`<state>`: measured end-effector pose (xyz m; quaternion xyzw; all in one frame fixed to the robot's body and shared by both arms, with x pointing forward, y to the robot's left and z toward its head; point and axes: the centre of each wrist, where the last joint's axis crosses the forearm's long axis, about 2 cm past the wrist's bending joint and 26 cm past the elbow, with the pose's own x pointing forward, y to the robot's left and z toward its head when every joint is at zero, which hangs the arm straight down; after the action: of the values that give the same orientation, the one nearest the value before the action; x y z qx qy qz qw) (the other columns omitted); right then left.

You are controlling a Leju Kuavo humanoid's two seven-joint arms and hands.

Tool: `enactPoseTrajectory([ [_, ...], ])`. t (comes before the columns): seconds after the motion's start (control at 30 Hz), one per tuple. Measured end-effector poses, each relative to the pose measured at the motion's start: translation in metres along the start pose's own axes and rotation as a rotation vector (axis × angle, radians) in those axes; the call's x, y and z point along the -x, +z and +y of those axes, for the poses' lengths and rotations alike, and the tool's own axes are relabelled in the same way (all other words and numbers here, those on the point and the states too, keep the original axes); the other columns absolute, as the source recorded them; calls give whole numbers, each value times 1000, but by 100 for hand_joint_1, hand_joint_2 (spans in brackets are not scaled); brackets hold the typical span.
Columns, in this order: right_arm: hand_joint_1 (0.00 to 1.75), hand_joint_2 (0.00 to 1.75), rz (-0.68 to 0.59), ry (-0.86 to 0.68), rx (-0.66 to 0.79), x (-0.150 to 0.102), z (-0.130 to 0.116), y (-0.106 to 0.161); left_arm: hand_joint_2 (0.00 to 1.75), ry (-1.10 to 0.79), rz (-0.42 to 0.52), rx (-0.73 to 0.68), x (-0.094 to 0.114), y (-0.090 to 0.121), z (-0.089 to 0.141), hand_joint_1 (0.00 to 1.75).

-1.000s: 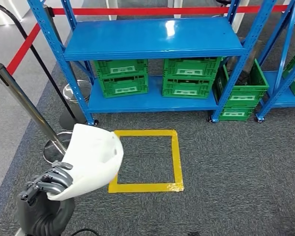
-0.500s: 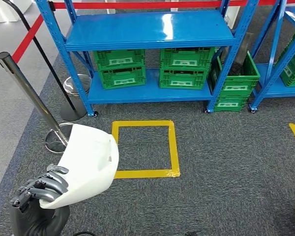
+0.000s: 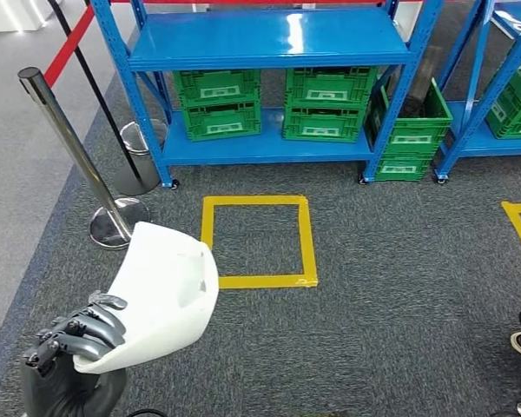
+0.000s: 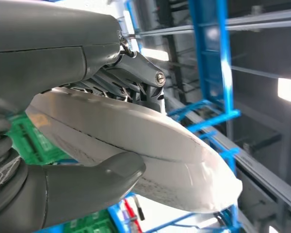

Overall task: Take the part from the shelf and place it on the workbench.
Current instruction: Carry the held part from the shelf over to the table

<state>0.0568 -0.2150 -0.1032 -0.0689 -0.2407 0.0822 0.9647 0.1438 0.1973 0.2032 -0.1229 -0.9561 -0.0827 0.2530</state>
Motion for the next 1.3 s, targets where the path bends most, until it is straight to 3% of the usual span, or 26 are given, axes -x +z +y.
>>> enactPoseTrajectory([
  [1.3, 0, 0, 22, -12, -2, 13, -4, 3, 175, -3, -42, 47, 2, -7, -2, 175],
])
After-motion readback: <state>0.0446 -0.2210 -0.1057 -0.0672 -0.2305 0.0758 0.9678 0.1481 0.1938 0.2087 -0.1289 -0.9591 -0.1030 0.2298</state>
